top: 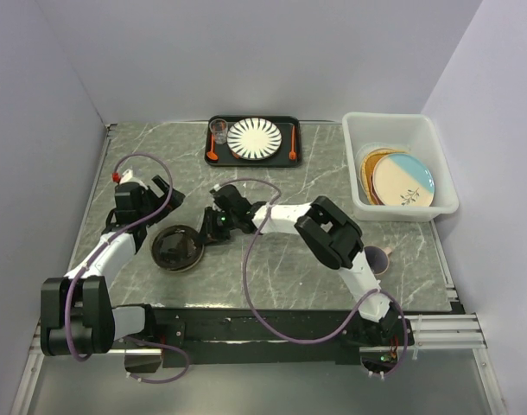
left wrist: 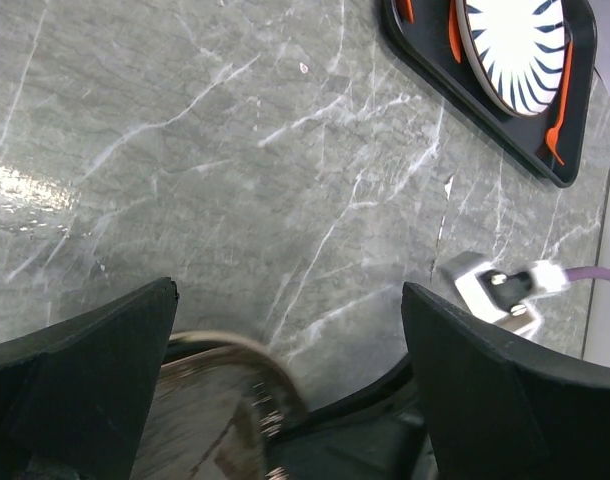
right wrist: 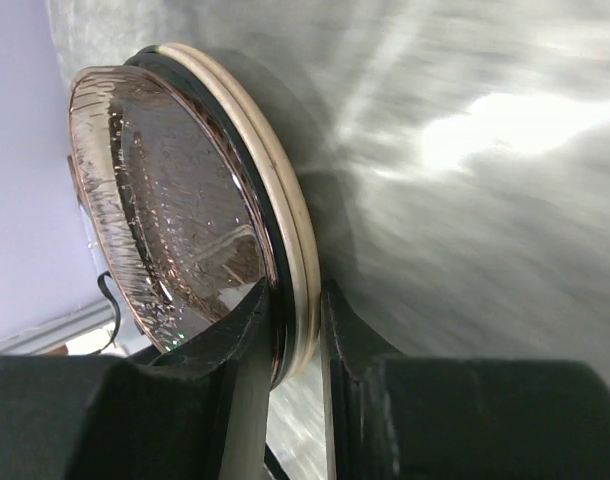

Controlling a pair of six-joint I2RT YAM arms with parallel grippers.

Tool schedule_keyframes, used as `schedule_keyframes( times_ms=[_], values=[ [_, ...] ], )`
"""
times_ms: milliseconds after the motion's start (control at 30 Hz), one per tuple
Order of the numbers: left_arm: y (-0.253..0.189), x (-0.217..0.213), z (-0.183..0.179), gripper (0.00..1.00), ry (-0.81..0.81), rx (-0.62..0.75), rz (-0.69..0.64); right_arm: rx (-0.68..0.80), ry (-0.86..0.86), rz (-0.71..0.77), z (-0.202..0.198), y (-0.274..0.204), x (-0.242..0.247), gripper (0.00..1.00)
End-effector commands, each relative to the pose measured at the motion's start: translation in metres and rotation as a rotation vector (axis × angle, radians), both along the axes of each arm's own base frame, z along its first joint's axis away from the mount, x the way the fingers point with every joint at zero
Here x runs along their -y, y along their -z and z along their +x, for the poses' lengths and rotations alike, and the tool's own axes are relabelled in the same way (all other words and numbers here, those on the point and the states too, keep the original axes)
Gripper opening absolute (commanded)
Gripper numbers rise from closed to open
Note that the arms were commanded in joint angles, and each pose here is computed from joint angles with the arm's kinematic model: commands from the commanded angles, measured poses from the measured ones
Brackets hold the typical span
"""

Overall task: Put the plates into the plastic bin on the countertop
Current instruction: Move the plate to the center of the board.

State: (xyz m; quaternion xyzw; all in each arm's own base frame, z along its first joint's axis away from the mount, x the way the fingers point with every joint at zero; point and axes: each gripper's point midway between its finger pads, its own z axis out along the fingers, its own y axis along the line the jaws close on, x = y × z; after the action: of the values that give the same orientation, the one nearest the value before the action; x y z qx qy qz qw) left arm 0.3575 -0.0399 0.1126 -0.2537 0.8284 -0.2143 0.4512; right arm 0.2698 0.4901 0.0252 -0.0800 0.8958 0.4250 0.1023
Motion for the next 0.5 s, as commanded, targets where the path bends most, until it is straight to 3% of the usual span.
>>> schedule_keyframes(
  times_ms=[0,300,467],
  values=[
    [-0.010,0.004,0.001,0.99,0.031,0.048,-0.006,0.053,0.150,-0.126,0.041,0.010,0.064,0.09],
    [-0.003,0.019,0.004,0.99,0.118,0.054,-0.047,0.074,0.360,-0.212,0.084,0.013,0.173,0.07],
    [0.009,0.045,0.005,0.97,0.240,0.045,-0.149,0.095,0.386,-0.205,0.090,0.008,0.190,0.07]
  ],
)
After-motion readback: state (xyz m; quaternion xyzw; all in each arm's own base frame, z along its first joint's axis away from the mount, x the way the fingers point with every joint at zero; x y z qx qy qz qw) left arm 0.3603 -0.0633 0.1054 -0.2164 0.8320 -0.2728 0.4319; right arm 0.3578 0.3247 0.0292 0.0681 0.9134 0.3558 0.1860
